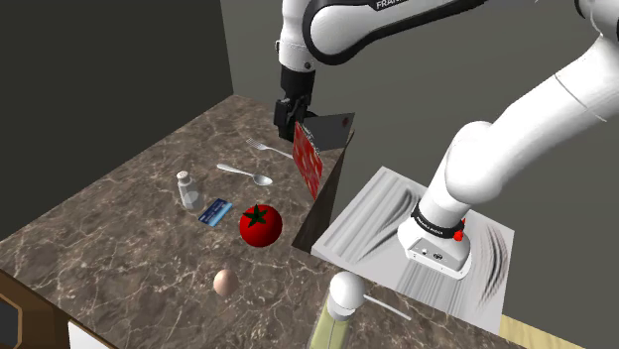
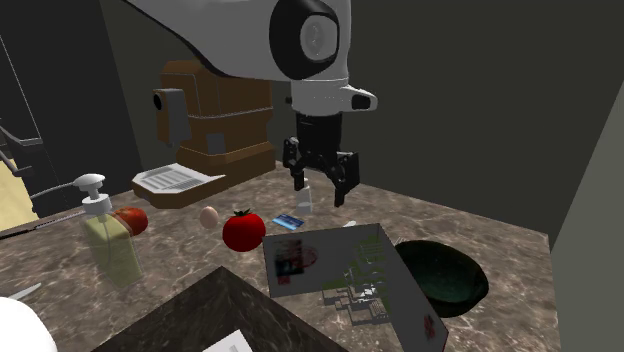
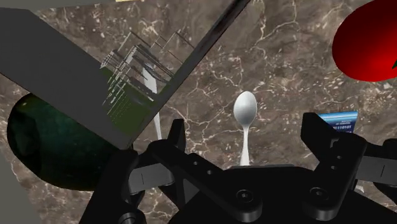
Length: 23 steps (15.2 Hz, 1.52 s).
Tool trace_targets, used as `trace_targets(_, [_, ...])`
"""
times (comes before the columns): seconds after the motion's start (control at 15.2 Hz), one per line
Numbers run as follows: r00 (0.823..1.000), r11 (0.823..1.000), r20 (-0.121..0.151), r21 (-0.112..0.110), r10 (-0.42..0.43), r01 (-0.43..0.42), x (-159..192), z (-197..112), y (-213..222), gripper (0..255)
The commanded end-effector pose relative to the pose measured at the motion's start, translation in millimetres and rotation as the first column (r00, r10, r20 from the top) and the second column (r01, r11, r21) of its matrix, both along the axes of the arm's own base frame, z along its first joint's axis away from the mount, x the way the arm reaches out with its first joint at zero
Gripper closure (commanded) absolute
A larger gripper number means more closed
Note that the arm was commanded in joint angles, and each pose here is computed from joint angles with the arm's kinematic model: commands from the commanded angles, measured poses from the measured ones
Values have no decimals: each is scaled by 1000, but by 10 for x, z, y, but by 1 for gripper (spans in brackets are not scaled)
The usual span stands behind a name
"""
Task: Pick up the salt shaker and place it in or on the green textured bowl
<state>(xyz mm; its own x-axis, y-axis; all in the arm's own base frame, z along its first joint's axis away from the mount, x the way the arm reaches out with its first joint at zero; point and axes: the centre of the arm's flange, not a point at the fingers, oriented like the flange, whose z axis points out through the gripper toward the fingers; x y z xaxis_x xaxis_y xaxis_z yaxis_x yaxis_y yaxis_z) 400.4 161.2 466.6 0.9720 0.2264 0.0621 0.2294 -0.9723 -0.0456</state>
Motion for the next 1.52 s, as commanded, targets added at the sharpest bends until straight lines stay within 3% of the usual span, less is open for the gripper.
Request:
trace_targets(0.0, [1000,1000,16,13,6,-6,103,-114,196,0])
trace_targets(1.25, [986,990,159,116,58,-77,1071,-941,2092,0])
trace_targets(1.45, [986,990,159,116,58,-77,1092,-1043,2113,0])
